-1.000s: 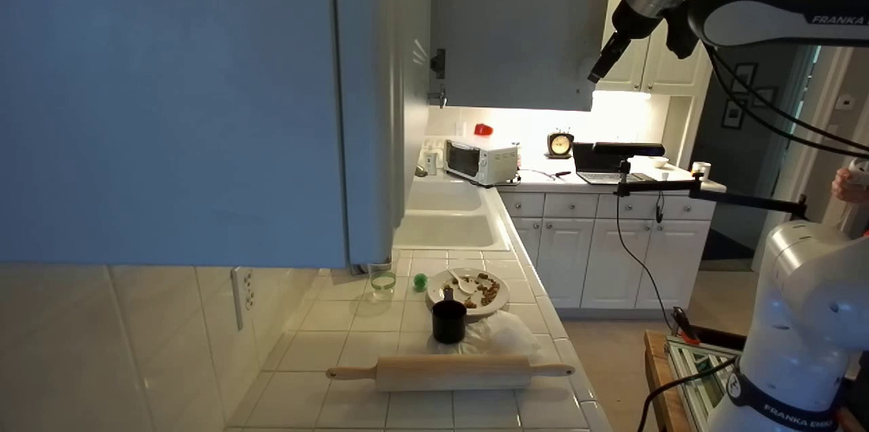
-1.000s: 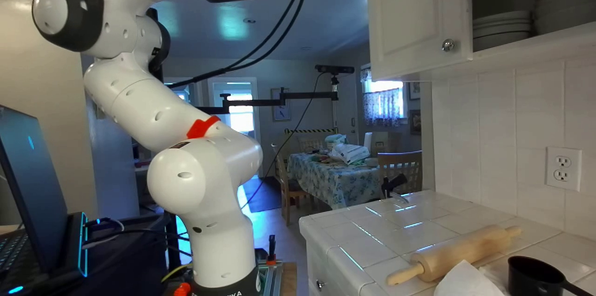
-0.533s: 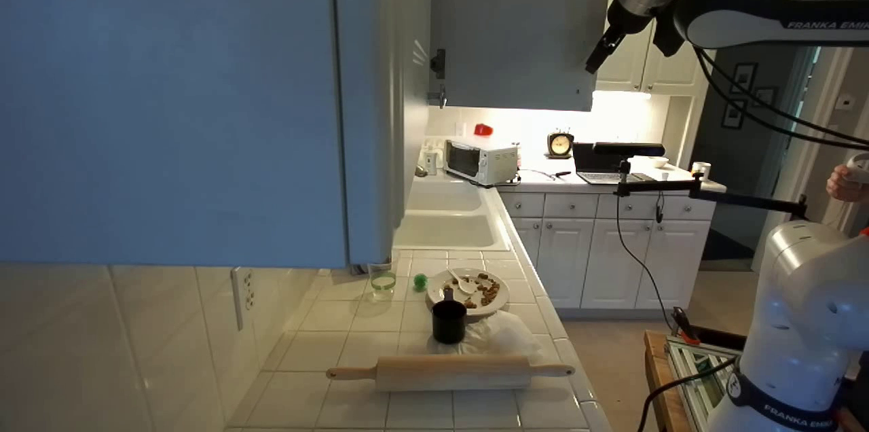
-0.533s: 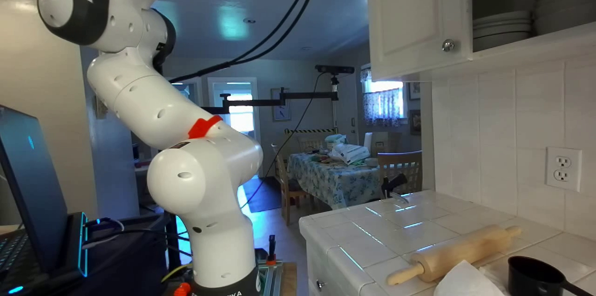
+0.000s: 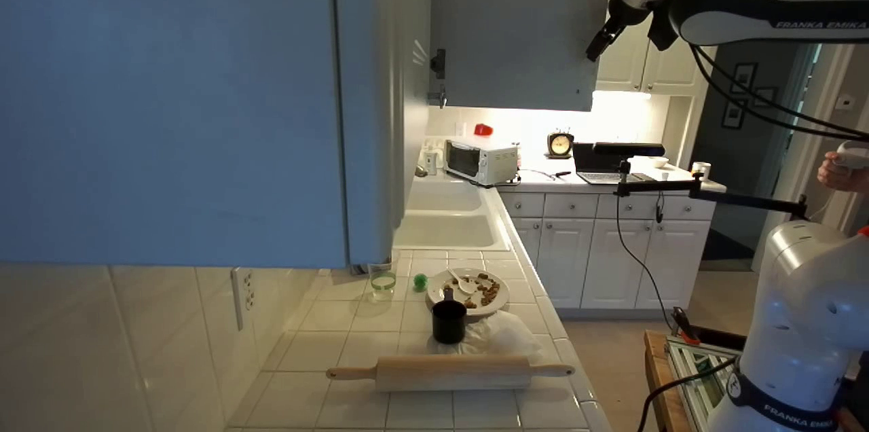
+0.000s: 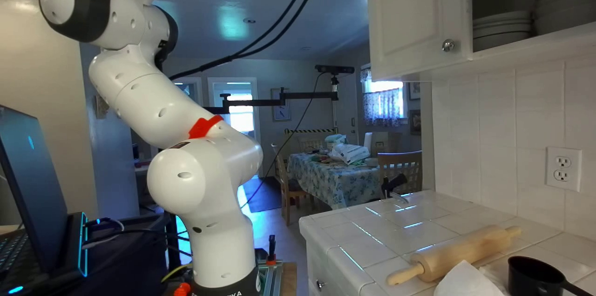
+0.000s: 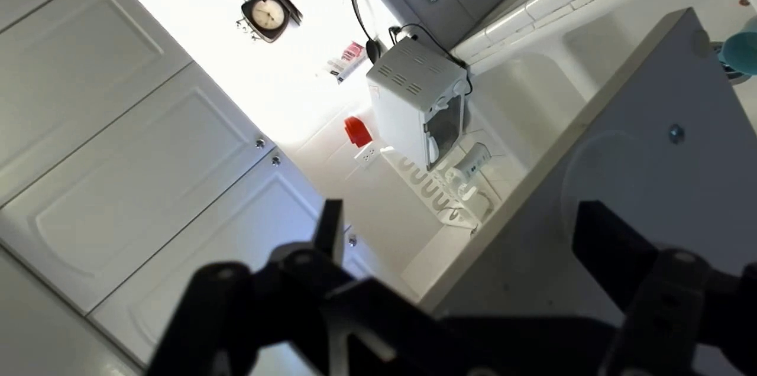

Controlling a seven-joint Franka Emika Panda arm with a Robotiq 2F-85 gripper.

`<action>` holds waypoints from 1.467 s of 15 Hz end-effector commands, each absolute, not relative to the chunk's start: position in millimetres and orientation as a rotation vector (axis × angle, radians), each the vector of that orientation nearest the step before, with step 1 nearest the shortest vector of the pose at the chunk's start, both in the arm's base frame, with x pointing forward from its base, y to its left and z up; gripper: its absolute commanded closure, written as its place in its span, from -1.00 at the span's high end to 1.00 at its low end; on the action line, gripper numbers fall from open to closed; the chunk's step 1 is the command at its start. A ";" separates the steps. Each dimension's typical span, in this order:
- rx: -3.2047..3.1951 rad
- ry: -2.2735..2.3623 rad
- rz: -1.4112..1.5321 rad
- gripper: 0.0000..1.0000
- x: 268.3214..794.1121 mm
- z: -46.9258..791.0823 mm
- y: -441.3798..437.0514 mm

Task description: Open the right cabinet door.

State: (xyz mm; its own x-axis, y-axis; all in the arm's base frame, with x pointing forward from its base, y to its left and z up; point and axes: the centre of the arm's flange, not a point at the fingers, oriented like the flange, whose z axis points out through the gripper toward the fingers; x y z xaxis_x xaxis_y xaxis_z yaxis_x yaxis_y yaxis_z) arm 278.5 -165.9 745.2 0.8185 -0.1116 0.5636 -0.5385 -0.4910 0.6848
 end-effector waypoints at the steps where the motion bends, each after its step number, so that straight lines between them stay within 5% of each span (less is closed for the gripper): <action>1: 2.012 -0.546 0.594 1.00 272.6 754.7 -180.5; 22: 1.900 -0.709 0.734 1.00 277.5 759.7 -256.5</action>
